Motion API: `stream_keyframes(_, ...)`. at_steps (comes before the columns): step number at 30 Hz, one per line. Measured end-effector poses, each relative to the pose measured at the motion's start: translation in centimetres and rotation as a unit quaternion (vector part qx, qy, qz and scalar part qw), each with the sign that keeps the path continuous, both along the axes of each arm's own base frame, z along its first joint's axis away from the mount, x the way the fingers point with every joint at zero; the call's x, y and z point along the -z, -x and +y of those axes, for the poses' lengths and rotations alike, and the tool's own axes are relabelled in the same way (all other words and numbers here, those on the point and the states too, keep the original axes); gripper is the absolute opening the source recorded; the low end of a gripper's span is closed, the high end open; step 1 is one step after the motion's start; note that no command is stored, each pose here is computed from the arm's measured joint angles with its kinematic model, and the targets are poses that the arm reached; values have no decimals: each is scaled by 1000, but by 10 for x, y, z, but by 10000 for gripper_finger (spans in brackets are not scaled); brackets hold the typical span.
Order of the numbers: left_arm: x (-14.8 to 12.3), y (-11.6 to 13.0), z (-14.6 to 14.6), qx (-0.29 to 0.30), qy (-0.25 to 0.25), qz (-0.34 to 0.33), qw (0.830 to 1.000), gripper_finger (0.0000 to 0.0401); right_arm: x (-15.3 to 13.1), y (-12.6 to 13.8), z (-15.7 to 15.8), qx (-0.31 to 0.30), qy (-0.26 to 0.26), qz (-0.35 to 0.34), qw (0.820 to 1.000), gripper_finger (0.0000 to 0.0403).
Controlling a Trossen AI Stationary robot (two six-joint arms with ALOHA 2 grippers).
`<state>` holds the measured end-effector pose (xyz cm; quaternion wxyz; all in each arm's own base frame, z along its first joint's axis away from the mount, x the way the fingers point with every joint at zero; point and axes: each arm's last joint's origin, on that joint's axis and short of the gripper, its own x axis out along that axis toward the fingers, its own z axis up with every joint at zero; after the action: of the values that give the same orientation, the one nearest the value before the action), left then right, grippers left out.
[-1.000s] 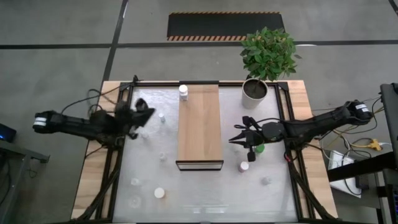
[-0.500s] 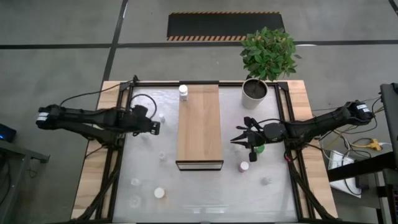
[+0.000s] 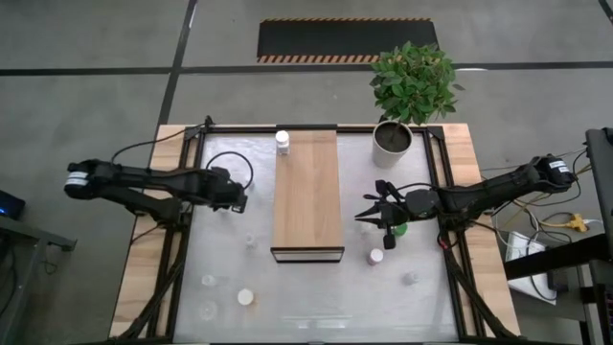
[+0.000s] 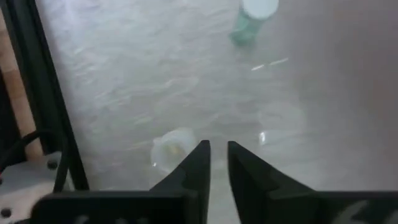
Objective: Pick and place medicine bottles onto shelf by color
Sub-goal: Put the transparent pill bottle on the shelf
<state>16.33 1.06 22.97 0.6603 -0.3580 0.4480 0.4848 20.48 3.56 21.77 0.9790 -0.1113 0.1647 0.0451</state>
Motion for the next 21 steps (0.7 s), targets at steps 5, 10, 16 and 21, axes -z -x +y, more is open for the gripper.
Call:
stream_keyframes(5,10,-1,0,0,8,45,999,113,1,0,0,-2,0,1,1000,18)
stream_keyframes(10,20,-5,2,-9,4,82,997,181,0,0,0,-2,1,0,1000,18)
stream_keyframes(16,29,-8,3,-9,2,135,991,212,0,0,0,0,-5,-1,1000,18)
stream_keyframes(21,34,-11,3,-8,2,151,989,212,0,0,0,1,-9,-3,1000,18)
